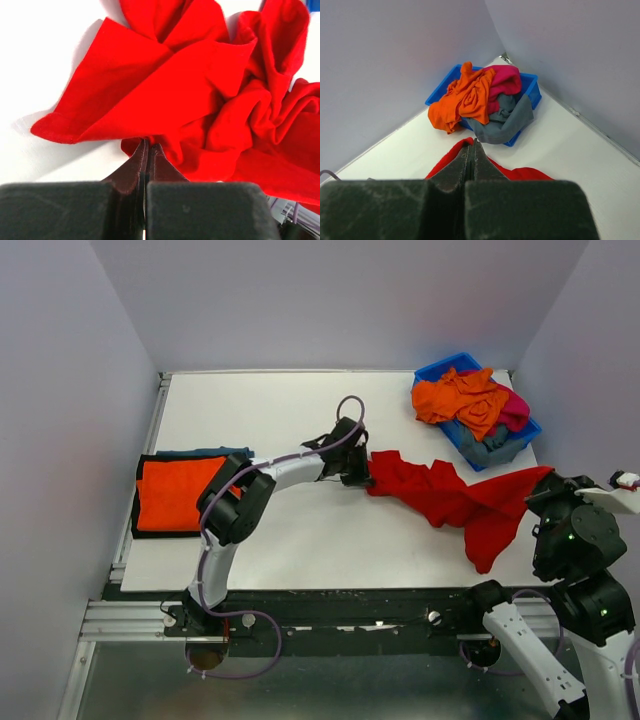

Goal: Fold and stack the t-shirts
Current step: Flatten out the tshirt

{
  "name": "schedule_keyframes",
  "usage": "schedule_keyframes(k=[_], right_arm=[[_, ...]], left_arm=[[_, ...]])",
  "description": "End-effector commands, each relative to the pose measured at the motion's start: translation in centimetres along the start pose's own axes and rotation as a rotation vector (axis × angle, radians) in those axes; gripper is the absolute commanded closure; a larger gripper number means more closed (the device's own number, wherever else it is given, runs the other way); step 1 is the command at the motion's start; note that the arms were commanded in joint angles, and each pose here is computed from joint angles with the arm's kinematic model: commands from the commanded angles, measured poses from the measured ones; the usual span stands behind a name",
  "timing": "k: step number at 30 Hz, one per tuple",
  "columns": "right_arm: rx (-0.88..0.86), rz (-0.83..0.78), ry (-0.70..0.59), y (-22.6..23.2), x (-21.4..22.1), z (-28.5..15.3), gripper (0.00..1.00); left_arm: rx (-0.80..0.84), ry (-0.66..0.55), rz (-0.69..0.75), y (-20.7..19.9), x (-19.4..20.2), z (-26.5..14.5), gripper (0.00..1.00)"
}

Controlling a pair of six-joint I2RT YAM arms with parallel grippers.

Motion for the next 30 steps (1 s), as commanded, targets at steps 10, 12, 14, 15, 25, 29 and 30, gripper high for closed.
schedule_keyframes(k=[10, 12, 14, 15, 25, 29, 30], right_arm=[[0.019, 0.02, 0.006, -0.2, 0.8, 0.2, 0.99], [0.021, 0.02, 0.007, -0.2, 0.7, 0.2, 0.99], [0.028, 0.024, 0.001, -0.3, 0.4, 0.2, 0.99], [0.032, 0.024, -0.002, -0.3, 0.2, 0.2, 0.99], [0.049, 0.026, -0.014, -0.6, -0.3, 0.1, 0.99], [0.042, 0.026, -0.002, -0.5, 0.3, 0.2, 0.99], [0.044, 0.028, -0.002, -0.5, 0.3, 0.2, 0.99]], left_arm=[[0.148, -0.243, 0.169, -12.8, -10.6, -5.0, 1.0], [0.176, -0.231, 0.176, -13.8, -10.9, -2.7, 1.0], [0.199, -0.213, 0.17, -14.5, -10.6, 0.0, 1.0], [0.219, -0.198, 0.167, -14.9, -10.2, 1.1, 1.0], [0.105, -0.138, 0.237, -10.5, -10.3, 2.2, 0.25], [0.026, -0.208, 0.183, -6.3, -13.4, -2.3, 0.12], [-0.001, -0.221, 0.165, -5.0, -13.9, -2.9, 0.06]])
Point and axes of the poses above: each gripper's point midway between its finger pads, its own z axis out along the fingers, its own y axis along the line the jaws close on, x = y × z, the point moved 1 cm from there along -z, back along the fingers, and after that the axes turned 4 degrees about -z, right-handed, at the moved point
